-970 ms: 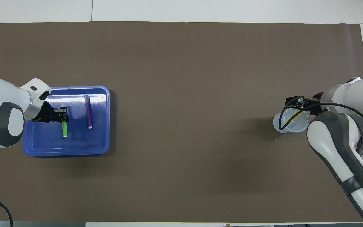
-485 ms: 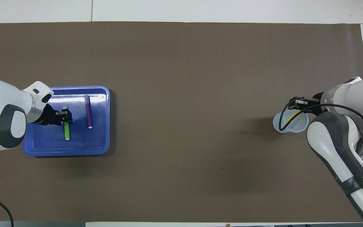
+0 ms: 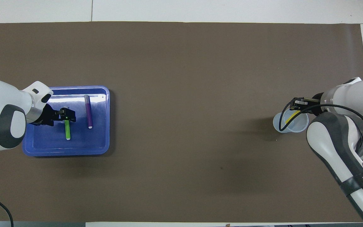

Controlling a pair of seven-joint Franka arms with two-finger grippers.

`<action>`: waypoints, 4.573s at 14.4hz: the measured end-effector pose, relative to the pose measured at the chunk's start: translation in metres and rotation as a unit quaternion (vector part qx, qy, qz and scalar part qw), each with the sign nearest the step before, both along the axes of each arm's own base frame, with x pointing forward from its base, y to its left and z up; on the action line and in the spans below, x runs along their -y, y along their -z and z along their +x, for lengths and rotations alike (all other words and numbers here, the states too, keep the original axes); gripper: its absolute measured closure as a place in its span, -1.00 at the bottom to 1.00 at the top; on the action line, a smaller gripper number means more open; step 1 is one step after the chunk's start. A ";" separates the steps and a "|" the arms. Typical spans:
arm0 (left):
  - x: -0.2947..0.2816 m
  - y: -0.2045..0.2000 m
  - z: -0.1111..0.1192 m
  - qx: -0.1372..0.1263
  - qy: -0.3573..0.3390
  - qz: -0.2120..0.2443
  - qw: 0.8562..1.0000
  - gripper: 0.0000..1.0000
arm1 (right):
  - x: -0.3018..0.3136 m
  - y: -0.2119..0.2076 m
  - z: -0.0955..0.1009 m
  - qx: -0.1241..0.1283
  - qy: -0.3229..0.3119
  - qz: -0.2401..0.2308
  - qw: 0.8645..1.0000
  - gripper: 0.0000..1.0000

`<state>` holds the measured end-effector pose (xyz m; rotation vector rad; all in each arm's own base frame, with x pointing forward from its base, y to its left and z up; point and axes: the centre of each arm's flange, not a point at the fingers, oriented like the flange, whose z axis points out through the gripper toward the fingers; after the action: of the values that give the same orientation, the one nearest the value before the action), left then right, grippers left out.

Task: Right arm passes pens to left for tray arrangement
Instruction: 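Place the green pen in the tray while the right gripper reaches the cup, then grasp the yellow pen from the cup with the right gripper and lift, then carry the yellow pen with the right gripper toward the left gripper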

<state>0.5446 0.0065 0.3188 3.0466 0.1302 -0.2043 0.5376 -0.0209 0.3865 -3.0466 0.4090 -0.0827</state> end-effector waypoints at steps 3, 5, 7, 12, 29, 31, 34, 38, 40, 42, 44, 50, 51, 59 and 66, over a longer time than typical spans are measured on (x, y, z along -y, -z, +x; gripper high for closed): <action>-0.002 -0.035 0.014 -0.009 0.002 0.000 1.000 -1.00 | 0.000 -0.003 0.001 0.003 0.014 0.001 1.000 0.66; -0.002 -0.070 0.023 -0.015 0.005 0.001 1.000 -1.00 | 0.000 -0.014 0.003 0.009 0.018 0.002 1.000 0.66; -0.002 -0.106 0.028 -0.022 0.004 0.004 1.000 -1.00 | -0.001 -0.037 0.003 0.015 0.017 0.003 1.000 0.66; 0.013 -0.193 0.030 -0.011 -0.068 -0.021 0.997 -1.00 | -0.009 -0.114 -0.015 0.046 0.006 0.008 0.999 0.66; 0.070 -0.320 -0.006 -0.011 -0.513 -0.154 0.845 -1.00 | -0.242 -0.230 -0.006 -0.006 0.336 0.280 0.899 0.66; 0.081 -0.330 -0.013 -0.018 -0.547 -0.158 0.822 -1.00 | -0.267 -0.242 -0.007 -0.024 0.377 0.312 0.872 0.66; 0.115 -0.352 -0.030 -0.024 -0.602 -0.162 0.782 -1.00 | -0.300 -0.250 -0.006 -0.063 0.412 0.344 0.842 0.66; 0.162 -0.376 -0.061 -0.013 -0.664 -0.153 0.732 -1.00 | -0.343 -0.250 0.001 -0.114 0.446 0.363 0.810 0.66; 0.184 -0.379 -0.069 -0.003 -0.689 -0.147 0.710 -1.00 | -0.362 -0.243 -0.001 -0.137 0.450 0.362 0.805 0.66; 0.197 -0.377 -0.073 -0.004 -0.697 -0.143 0.702 -1.00 | -0.380 -0.240 -0.009 -0.153 0.450 0.360 0.803 0.66; 0.200 -0.374 -0.074 -0.007 -0.705 -0.138 0.695 -1.00 | -0.396 -0.242 -0.021 -0.167 0.449 0.358 0.801 0.66; 0.238 -0.370 -0.100 0.023 -0.730 -0.093 0.676 -1.00 | -0.419 -0.247 -0.039 -0.182 0.446 0.359 0.800 0.66; 0.237 -0.369 -0.103 0.024 -0.732 -0.088 0.675 -1.00 | -0.419 -0.248 -0.039 -0.180 0.446 0.362 0.799 0.66; 0.241 -0.350 -0.119 0.030 -0.733 -0.065 0.676 -0.86 | -0.427 -0.252 -0.043 -0.175 0.441 0.373 0.797 0.66; 0.242 -0.355 -0.122 0.034 -0.732 -0.069 0.676 -0.47 | -0.427 -0.251 -0.043 -0.175 0.442 0.373 0.797 0.66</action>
<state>0.4224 -0.2357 0.6739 1.8466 2.1639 0.0500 0.4943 0.4057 0.6379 -1.8623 1.4405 0.4813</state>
